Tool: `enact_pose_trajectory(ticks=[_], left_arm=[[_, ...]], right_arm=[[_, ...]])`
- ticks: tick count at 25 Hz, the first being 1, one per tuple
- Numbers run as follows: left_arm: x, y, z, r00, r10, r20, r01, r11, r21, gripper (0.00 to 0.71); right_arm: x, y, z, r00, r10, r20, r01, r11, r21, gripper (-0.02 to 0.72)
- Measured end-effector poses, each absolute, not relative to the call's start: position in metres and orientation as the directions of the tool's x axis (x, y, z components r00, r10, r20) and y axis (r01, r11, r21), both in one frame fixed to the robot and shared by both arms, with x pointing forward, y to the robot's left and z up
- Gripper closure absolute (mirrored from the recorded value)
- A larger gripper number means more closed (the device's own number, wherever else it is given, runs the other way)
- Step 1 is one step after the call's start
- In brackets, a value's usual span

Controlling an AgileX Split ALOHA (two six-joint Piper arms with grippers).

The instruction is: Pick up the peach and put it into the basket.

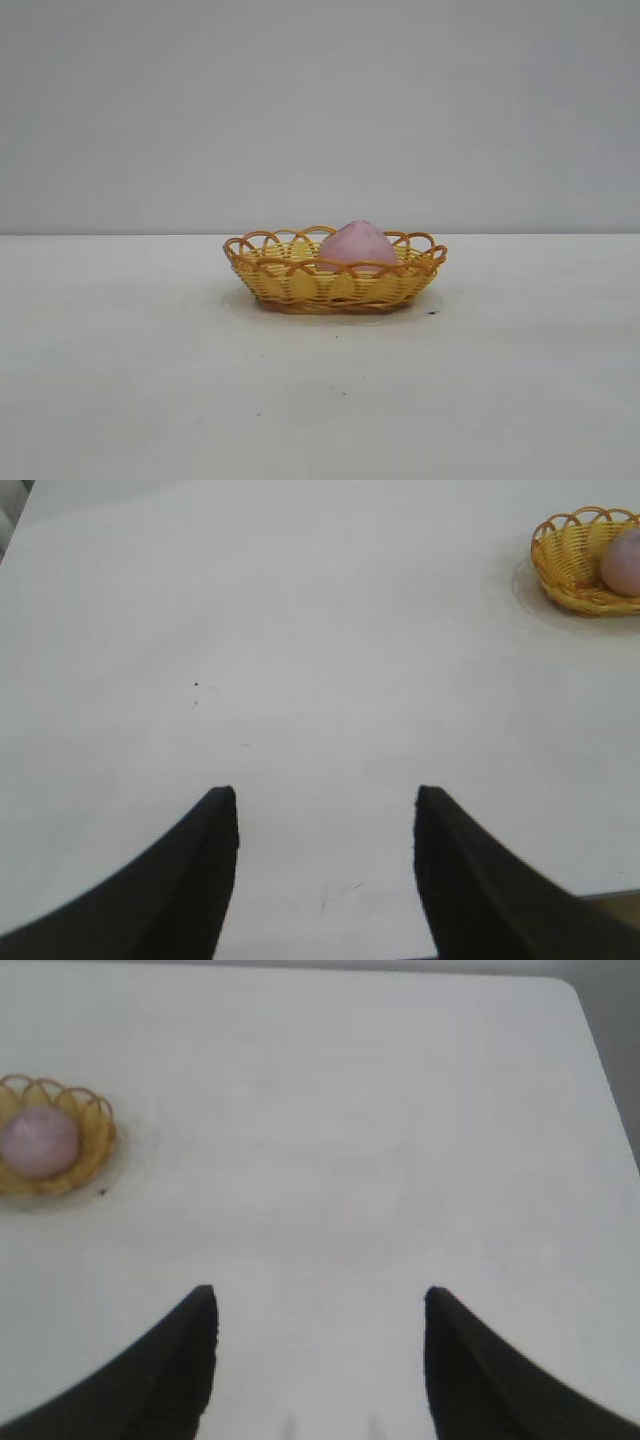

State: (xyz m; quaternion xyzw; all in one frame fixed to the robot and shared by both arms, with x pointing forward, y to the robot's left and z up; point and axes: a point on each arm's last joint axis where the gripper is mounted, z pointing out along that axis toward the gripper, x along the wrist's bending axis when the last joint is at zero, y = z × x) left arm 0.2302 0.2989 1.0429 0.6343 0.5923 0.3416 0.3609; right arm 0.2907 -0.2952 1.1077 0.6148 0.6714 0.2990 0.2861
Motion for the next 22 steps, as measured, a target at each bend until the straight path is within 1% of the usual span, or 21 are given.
enact_pose_trajectory(ticks=[2, 3, 5, 8, 11, 16, 22], left_arm=[[0.23, 0.299, 1.043, 0.065, 0.998, 0.006, 0.505, -0.038, 0.862, 0.319], [0.23, 0.299, 1.043, 0.065, 0.998, 0.006, 0.505, -0.038, 0.862, 0.319], [0.23, 0.299, 1.043, 0.065, 0.998, 0.006, 0.505, -0.038, 0.862, 0.319], [0.23, 0.299, 1.043, 0.065, 0.998, 0.006, 0.505, -0.038, 0.862, 0.319], [0.23, 0.299, 1.043, 0.065, 0.998, 0.006, 0.505, -0.038, 0.862, 0.319], [0.23, 0.299, 1.043, 0.065, 0.998, 0.006, 0.505, -0.038, 0.862, 0.319], [0.23, 0.299, 1.043, 0.065, 0.998, 0.006, 0.505, -0.038, 0.862, 0.319]], right_arm=[[0.27, -0.297, 1.107, -0.078, 0.997, -0.019, 0.628, 0.064, 0.775, 0.314], [0.259, -0.298, 1.106, -0.077, 0.997, -0.019, 0.6, 0.062, 0.798, 0.314], [0.245, -0.299, 1.098, -0.076, 0.997, -0.021, 0.565, 0.06, 0.823, 0.314], [0.236, -0.299, 1.073, -0.083, 0.997, -0.01, 0.551, 0.054, 0.833, 0.314], [0.236, -0.296, 1.047, -0.101, 0.995, 0.013, 0.569, 0.047, 0.821, 0.314], [0.229, -0.295, 1.043, -0.129, 0.992, 0.002, 0.527, 0.067, 0.847, 0.314], [0.228, -0.294, 1.043, -0.14, 0.99, -0.004, 0.518, 0.077, 0.852, 0.314]])
